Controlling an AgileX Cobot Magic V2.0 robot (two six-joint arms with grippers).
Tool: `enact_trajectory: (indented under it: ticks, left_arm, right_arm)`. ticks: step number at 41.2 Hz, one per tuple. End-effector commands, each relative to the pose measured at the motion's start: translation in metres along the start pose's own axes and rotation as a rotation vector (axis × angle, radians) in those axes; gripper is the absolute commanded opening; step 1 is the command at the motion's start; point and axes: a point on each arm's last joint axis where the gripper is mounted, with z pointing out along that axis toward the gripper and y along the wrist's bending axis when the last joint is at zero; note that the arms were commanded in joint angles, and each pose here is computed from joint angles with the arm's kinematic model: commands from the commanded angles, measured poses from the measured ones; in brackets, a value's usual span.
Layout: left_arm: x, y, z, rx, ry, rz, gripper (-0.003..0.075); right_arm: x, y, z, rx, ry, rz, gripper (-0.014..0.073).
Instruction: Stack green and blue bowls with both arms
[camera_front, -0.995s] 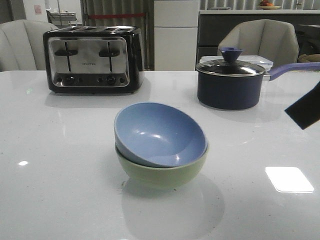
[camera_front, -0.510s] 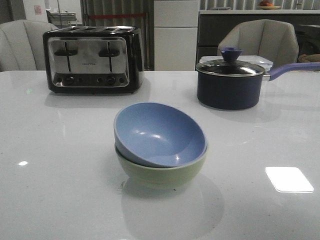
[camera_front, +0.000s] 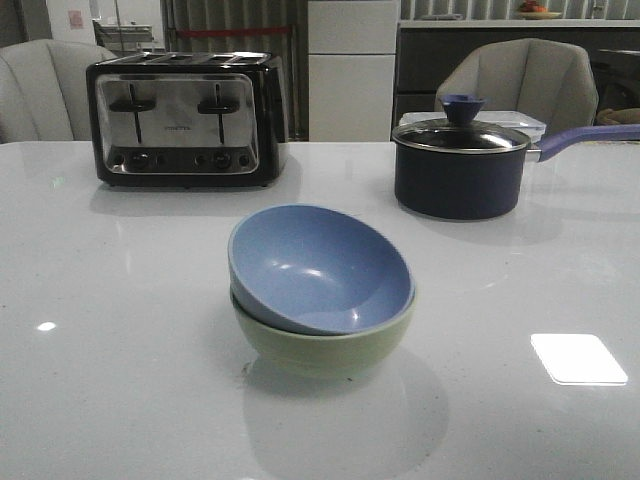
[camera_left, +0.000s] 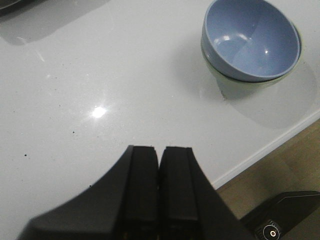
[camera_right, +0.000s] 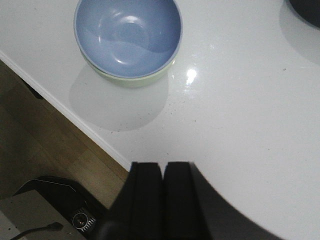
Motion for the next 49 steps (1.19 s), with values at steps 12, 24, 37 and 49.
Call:
enact_trajectory:
  ticks: [12,24,37,49]
  left_arm:
    - [-0.013,0.002,-0.007,-0.014,-0.107,-0.010,0.0096]
    - [-0.010,0.007,-0.022,-0.036,-0.169,-0.059,0.0096]
    - [0.048,0.015,-0.047,-0.260,-0.539,-0.307,0.0097]
    - [0.122,0.004,-0.020,-0.506,-0.759,-0.345,0.0096]
  right_arm:
    - [-0.011,-0.002,-0.007,0.020,-0.082,0.004,0.0053]
    - [-0.011,-0.002,-0.007,0.020,-0.082,0.004,0.0053]
    - [-0.011,-0.002,-0.007,0.020,-0.082,0.004,0.0053]
    - [-0.011,-0.002,-0.007,0.020,-0.082,0.004,0.0053]
